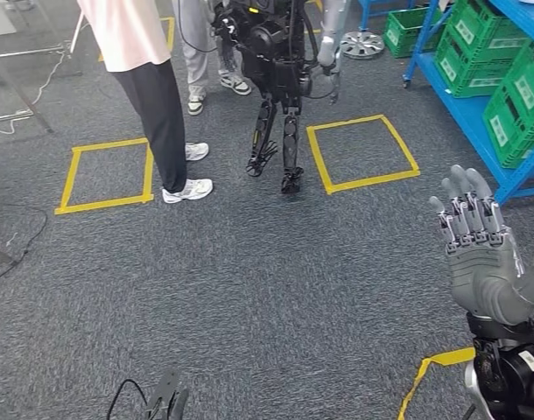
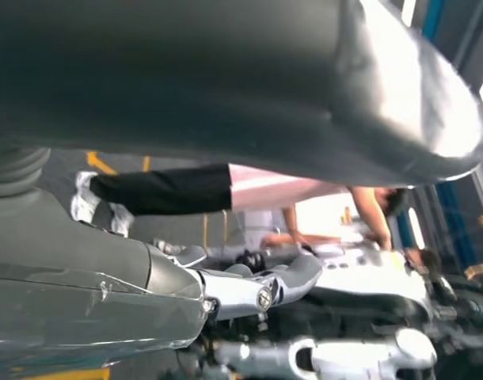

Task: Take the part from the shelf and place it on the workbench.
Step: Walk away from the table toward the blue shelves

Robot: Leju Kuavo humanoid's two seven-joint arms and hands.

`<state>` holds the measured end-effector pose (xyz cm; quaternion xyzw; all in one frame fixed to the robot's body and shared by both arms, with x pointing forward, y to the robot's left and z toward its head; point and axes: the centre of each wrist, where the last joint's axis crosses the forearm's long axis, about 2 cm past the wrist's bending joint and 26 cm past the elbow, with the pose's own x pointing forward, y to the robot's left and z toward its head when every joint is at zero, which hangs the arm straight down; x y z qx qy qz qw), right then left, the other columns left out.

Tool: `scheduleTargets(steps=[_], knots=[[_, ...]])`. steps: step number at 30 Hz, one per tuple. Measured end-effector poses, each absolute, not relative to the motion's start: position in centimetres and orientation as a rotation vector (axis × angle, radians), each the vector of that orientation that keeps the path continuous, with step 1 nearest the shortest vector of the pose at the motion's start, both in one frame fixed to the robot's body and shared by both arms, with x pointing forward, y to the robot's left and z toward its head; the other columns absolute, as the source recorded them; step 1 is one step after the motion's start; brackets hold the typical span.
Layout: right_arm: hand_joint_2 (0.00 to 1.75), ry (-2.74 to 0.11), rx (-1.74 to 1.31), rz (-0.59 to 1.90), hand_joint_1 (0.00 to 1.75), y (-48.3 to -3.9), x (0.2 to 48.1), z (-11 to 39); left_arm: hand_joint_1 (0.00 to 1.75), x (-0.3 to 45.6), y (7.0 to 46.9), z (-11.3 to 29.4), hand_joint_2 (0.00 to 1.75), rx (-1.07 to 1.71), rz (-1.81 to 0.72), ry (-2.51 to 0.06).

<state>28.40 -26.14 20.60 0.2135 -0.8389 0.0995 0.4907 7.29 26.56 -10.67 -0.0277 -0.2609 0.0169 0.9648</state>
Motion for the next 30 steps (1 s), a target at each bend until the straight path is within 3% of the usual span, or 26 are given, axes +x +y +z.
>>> scheduleTargets(steps=[30], knots=[[0.00,-2.042,0.521,0.244,0.00,-26.03,28.06,20.76,0.00,7.78,26.55,-10.58,0.00,-0.055,0.032,-0.533]])
